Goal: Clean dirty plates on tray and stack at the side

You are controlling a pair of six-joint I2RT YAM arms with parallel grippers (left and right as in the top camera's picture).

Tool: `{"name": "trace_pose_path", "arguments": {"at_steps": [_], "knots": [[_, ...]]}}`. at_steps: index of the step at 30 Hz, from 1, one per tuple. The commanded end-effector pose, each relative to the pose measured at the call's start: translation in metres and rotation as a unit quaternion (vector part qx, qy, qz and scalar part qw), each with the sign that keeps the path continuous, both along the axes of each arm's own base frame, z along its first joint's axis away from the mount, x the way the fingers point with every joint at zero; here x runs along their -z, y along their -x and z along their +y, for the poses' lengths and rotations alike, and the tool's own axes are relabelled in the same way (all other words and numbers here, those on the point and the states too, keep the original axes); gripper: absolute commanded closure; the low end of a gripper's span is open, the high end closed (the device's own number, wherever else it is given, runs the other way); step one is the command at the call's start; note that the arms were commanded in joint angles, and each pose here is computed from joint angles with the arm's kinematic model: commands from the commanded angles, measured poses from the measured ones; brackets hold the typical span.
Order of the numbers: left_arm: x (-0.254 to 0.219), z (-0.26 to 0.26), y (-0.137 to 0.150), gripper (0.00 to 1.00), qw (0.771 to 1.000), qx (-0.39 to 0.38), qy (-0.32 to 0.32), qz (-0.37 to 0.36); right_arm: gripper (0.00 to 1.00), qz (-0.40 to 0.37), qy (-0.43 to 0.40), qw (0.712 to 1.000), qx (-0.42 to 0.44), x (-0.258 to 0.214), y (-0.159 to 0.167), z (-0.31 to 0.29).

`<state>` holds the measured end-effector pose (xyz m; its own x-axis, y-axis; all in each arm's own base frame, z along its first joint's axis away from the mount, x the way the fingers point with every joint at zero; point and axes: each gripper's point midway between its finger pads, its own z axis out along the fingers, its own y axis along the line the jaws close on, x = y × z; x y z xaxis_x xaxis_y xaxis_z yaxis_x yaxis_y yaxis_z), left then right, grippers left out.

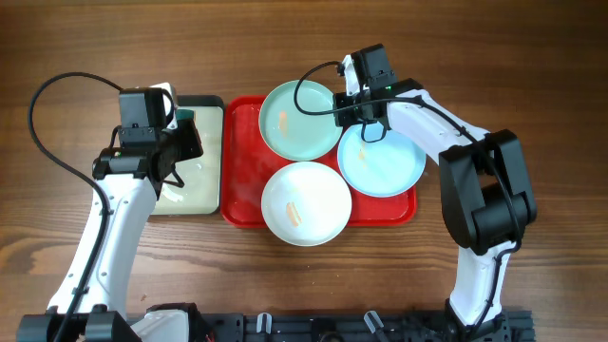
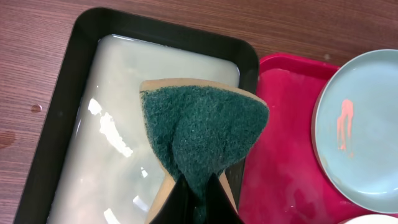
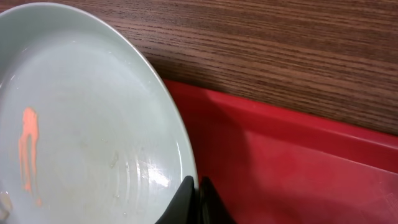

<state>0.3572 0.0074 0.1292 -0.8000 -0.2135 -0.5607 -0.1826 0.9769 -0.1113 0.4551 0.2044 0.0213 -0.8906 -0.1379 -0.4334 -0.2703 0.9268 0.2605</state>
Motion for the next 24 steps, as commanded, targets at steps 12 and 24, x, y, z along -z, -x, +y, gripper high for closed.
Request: {"name": "trace_pose_path", "arguments": {"at_steps": [12,24], "knots": [[-0.032,0.009,-0.027,0.96,0.997,0.012,-0.045,-0.062,0.96,0.015,-0.048,0.999,0.002,-0.012,0.005,0.015],[-0.042,-0.01,-0.032,0.96,0.996,0.045,-0.036,-0.069,0.96,0.034,-0.068,0.997,0.008,-0.013,0.013,0.028]]}}
